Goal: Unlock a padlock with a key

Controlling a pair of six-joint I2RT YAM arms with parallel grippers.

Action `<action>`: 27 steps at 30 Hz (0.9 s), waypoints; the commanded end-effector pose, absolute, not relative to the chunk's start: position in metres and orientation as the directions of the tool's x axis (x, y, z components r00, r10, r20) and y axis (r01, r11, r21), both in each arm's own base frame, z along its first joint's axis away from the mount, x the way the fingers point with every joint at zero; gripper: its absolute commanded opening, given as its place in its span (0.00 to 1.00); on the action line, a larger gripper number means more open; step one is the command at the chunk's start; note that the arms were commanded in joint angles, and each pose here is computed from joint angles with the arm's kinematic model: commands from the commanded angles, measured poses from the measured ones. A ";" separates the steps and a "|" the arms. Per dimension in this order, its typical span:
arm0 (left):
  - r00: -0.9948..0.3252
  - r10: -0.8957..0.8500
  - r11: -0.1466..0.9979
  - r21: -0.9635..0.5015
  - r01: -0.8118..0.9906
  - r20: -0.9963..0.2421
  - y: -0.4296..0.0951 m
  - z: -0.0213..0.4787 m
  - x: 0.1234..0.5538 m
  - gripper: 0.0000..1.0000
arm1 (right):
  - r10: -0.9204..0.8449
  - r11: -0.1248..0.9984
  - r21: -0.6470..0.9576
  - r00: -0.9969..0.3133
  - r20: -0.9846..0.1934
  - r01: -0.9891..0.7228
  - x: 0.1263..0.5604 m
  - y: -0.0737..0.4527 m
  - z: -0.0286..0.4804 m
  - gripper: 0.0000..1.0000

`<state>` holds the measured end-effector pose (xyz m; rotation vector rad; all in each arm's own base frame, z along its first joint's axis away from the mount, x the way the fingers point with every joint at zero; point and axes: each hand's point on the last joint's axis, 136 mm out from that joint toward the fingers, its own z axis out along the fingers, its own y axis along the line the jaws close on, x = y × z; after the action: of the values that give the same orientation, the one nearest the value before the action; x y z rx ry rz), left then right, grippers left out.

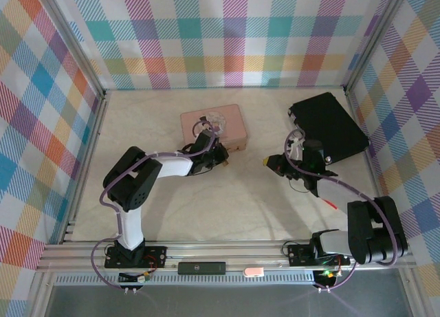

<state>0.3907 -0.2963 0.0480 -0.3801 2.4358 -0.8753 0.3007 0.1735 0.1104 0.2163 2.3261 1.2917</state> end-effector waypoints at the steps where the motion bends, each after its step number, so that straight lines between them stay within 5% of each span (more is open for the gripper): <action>1: -0.800 -0.513 0.638 -0.762 -0.113 -0.312 -0.309 0.077 0.388 0.00 | 0.306 0.502 0.854 -0.896 -0.323 -0.137 0.296 0.191 0.111 0.00; 12: -0.766 -0.611 0.442 -0.889 -0.120 -0.200 -0.326 0.092 0.385 0.00 | 0.268 0.519 0.848 -0.922 -0.278 -0.105 0.273 0.214 0.089 0.00; 27: -0.774 -0.617 0.369 -0.920 -0.129 -0.139 -0.329 0.093 0.376 0.00 | 0.286 0.430 0.890 -0.911 -0.297 -0.155 0.297 0.242 0.100 0.00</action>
<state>0.3926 -0.3144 0.0919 -0.5978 2.1423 -1.2433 0.2795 0.2306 0.0786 0.1473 2.3870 1.4259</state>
